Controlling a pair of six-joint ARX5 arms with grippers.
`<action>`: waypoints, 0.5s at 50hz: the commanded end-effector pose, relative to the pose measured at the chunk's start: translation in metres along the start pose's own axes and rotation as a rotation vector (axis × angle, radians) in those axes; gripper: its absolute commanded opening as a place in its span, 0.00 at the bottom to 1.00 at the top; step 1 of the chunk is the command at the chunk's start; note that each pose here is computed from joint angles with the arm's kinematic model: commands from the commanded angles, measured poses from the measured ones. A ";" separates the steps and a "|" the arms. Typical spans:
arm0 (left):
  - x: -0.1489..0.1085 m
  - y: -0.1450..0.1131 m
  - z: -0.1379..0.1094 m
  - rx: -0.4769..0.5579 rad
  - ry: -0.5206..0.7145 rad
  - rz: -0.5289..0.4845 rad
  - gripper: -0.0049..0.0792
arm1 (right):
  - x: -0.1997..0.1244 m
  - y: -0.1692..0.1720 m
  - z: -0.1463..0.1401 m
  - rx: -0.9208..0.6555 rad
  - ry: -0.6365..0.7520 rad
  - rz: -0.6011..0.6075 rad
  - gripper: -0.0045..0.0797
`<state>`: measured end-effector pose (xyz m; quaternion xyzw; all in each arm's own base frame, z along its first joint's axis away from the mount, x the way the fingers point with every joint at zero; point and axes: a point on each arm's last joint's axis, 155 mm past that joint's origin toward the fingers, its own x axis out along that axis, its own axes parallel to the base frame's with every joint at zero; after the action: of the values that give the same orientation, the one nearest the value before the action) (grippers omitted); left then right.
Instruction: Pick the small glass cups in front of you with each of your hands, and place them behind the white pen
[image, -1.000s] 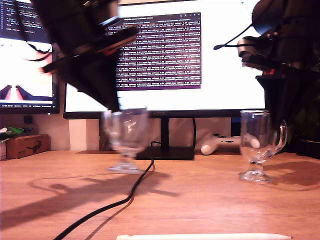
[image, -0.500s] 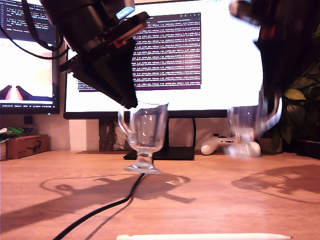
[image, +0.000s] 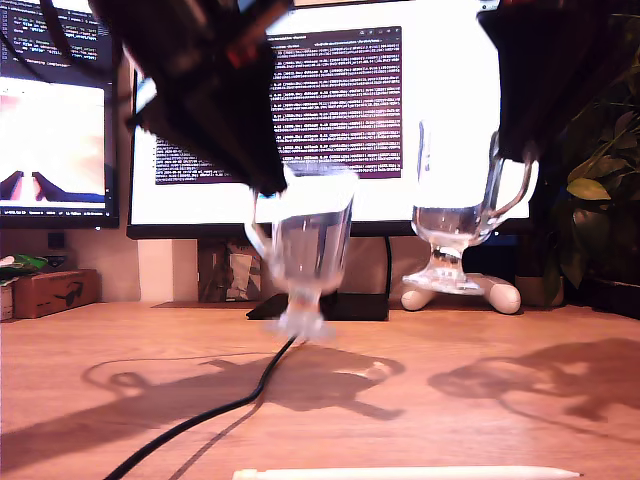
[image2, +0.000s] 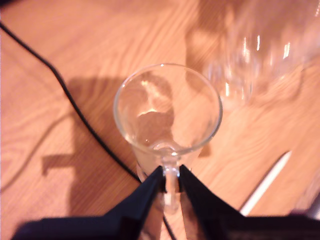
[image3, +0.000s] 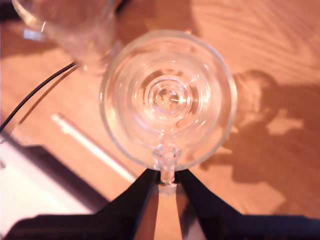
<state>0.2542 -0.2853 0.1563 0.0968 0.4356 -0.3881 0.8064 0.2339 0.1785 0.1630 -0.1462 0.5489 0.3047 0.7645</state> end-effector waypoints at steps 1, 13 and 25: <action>-0.010 -0.008 0.007 0.023 -0.047 -0.017 0.03 | -0.007 0.005 -0.001 0.002 -0.040 -0.001 0.04; -0.020 -0.020 0.001 0.051 -0.074 -0.039 0.03 | -0.007 0.020 -0.011 -0.016 -0.065 0.017 0.04; -0.011 -0.036 -0.010 0.093 -0.080 -0.061 0.03 | 0.011 0.032 -0.026 -0.046 -0.032 -0.008 0.04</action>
<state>0.2248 -0.2978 0.1650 0.1026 0.3981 -0.4287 0.8045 0.1992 0.1903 0.1488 -0.1561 0.5352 0.3144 0.7684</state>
